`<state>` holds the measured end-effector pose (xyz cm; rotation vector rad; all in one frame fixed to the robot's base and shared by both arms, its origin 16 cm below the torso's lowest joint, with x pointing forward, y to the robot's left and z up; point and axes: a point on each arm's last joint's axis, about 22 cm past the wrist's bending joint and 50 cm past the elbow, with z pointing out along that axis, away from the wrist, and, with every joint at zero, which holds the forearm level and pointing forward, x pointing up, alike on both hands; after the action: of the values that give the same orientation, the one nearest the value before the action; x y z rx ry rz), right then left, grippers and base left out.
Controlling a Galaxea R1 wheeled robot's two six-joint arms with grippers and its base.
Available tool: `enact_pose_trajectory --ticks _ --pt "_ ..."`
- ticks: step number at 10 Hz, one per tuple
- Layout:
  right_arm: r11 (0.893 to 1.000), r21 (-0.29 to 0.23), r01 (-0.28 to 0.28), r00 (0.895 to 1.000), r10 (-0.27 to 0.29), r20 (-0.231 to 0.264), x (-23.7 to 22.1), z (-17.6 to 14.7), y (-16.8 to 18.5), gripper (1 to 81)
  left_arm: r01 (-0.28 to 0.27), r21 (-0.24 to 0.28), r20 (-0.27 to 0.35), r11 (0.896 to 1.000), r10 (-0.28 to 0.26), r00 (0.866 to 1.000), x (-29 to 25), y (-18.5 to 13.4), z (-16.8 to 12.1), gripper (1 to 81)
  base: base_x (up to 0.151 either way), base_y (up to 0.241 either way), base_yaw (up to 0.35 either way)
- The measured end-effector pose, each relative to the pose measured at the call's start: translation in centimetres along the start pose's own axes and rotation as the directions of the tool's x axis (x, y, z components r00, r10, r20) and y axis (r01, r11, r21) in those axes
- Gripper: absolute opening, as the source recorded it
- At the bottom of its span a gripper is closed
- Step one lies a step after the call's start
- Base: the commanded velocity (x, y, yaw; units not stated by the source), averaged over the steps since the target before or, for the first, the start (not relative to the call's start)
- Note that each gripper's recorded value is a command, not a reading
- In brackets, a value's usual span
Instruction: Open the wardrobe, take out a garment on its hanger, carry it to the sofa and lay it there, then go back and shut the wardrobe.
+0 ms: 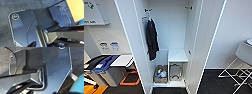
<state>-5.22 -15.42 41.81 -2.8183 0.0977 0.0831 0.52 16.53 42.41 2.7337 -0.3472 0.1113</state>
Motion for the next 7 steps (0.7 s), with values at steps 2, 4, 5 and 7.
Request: enact_pose_trajectory --ticks 2,4,5,7 --pt "1.0 0.0 0.0 1.0 0.0 0.0 0.0 0.0 0.0 81.1 0.0 -0.003 -0.002 1.0 0.0 1.0 0.0 0.1 0.0 81.1 0.032 0.0 0.0" --pt "1.0 0.002 -0.001 1.0 0.001 0.006 -0.6 0.0 -0.1 81.1 0.004 -0.005 0.004 1.0 -0.004 1.0 -0.8 0.3 0.0 81.1 0.132 0.0 0.0" --pt "1.0 0.002 -0.003 1.0 0.003 0.017 -1.5 0.0 -0.1 81.1 0.009 -0.01 0.016 1.0 -0.009 1.0 -1.9 0.8 -0.1 81.1 0.159 0.0 0.0" --pt "1.0 0.004 0.003 1.0 -0.003 -0.007 0.6 0.1 -0.2 81.1 0.001 -0.005 -0.005 1.0 -0.001 1.0 0.3 0.1 0.0 81.1 0.15 0.0 0.0"
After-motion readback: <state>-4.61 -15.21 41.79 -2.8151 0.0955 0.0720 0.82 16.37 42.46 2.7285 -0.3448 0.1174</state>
